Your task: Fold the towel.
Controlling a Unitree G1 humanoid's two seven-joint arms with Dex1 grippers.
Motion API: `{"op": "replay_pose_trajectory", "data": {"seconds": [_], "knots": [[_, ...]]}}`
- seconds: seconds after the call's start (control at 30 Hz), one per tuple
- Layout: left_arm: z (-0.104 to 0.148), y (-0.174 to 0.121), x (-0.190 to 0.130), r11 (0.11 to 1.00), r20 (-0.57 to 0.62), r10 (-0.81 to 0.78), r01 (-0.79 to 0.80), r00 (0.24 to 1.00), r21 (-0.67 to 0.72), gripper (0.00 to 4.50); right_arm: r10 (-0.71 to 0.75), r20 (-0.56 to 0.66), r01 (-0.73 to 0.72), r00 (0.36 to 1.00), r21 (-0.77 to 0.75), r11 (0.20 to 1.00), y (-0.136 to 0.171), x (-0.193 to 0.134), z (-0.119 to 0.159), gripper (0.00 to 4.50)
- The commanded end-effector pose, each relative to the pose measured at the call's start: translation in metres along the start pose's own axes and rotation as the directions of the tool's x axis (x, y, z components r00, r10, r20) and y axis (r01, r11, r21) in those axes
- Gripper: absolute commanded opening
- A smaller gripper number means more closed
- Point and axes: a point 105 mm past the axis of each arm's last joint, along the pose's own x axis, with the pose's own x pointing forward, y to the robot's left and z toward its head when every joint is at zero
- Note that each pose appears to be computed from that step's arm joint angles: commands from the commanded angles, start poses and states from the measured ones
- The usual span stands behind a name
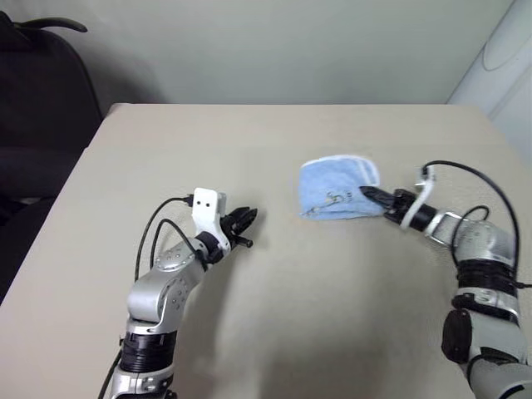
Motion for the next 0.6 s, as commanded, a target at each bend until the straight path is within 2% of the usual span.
{"op": "replay_pose_trajectory", "data": {"seconds": [0.03,0.13,0.2,0.33,0.43,0.5,0.53,0.6], "knots": [[0.011,-0.006,-0.001,1.0,0.039,-0.023,0.022,0.999,0.016,1.06,-0.096,0.283,0.107,0.954,-0.023,0.994,-0.007,-0.046,0.065,0.05],[0.012,-0.008,0.002,0.999,0.038,-0.031,0.031,0.999,0.013,1.06,-0.253,0.445,0.249,0.859,0.068,0.966,-0.033,-0.089,0.095,0.05],[0.012,-0.009,0.004,0.999,0.037,-0.039,0.038,0.999,0.012,1.06,-0.329,0.509,0.301,0.796,0.139,0.943,-0.046,-0.112,0.108,0.05],[0.012,-0.013,0.01,0.999,0.031,-0.054,0.054,0.998,0.009,1.06,-0.608,0.456,0.521,0.65,0.315,0.793,-0.097,-0.135,0.092,0.05],[0.013,-0.015,0.013,0.998,0.031,-0.06,0.059,0.998,0.011,1.06,-0.731,0.39,0.63,0.56,0.373,0.681,-0.122,-0.144,0.074,0.05],[0.013,-0.016,0.013,0.998,0.032,-0.059,0.059,0.998,0.01,1.06,-0.758,0.378,0.653,0.531,0.387,0.651,-0.129,-0.147,0.068,0.05],[0.013,-0.015,0.012,0.998,0.03,-0.055,0.055,0.998,0.009,1.06,-0.759,0.378,0.654,0.53,0.388,0.65,-0.129,-0.146,0.067,0.79],[0.011,-0.015,0.011,0.999,0.028,-0.049,0.049,0.998,0.007,1.06,-0.754,0.387,0.648,0.53,0.389,0.655,-0.129,-0.146,0.068,1.36]]}}
